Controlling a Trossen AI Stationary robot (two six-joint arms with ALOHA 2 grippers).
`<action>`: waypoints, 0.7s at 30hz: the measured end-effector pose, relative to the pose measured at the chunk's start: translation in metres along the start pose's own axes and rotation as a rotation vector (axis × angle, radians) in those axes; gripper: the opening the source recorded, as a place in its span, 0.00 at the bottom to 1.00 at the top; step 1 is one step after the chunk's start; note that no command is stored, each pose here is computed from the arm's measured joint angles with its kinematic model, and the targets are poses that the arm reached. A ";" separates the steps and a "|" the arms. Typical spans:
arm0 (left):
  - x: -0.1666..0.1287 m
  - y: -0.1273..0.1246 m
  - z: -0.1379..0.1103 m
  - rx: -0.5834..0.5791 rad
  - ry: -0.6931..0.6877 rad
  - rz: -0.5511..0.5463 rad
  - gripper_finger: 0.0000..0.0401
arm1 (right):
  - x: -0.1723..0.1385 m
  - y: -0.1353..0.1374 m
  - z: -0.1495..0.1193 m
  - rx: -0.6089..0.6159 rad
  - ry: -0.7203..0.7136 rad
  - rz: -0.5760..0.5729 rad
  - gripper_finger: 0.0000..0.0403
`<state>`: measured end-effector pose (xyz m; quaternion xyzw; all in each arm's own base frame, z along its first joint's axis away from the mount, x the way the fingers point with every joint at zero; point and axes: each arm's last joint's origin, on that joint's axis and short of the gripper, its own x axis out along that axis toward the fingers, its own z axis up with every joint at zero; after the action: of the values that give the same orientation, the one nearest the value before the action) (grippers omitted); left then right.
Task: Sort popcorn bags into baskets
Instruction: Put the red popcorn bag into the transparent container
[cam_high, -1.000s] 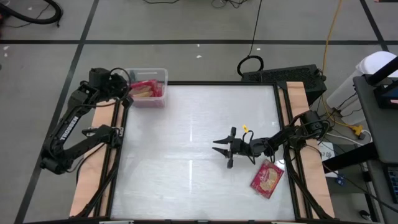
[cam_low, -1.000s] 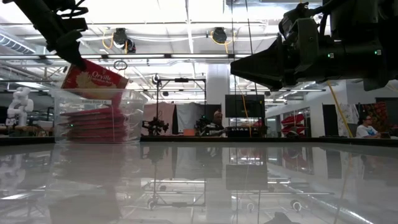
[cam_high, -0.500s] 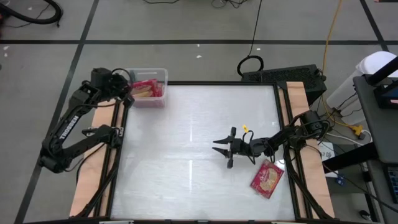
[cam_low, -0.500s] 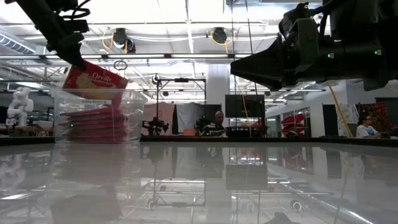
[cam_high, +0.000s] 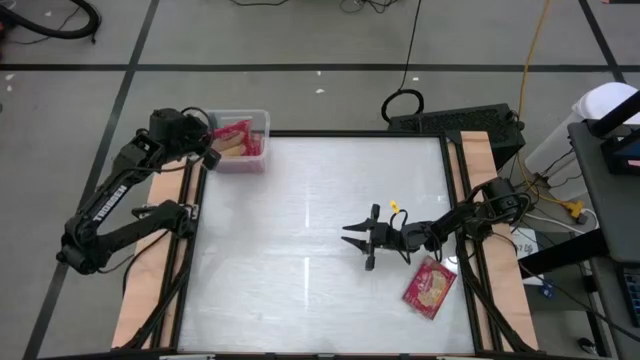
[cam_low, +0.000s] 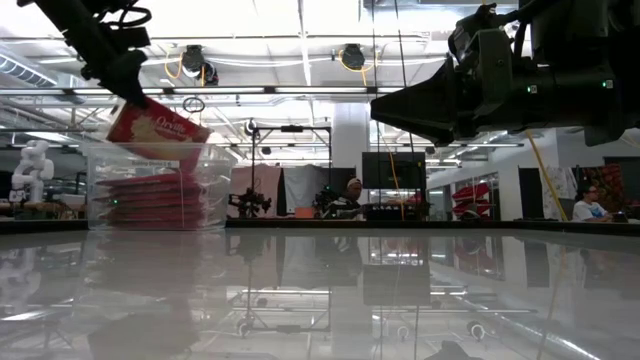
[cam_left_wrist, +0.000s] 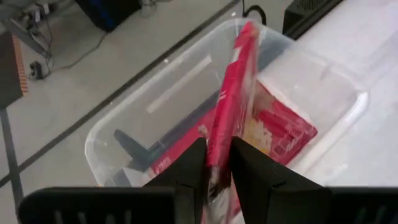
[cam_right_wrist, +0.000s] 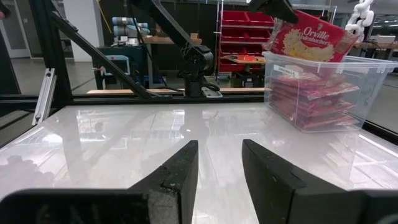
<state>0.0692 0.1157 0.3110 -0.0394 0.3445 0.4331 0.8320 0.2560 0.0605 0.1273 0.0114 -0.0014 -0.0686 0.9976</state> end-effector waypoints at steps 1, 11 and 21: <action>0.000 0.000 0.001 0.001 -0.006 0.000 0.17 | 0.000 0.000 0.000 0.000 0.000 0.000 0.29; -0.001 -0.004 0.010 0.020 -0.137 -0.151 0.07 | 0.000 0.000 0.000 -0.001 0.001 0.000 0.29; -0.003 -0.003 0.033 -0.022 -0.393 -0.297 0.05 | 0.000 0.000 -0.003 -0.011 0.025 -0.001 0.29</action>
<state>0.0881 0.1242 0.3377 -0.0134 0.1616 0.3091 0.9371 0.2560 0.0605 0.1247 0.0067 0.0116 -0.0687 0.9975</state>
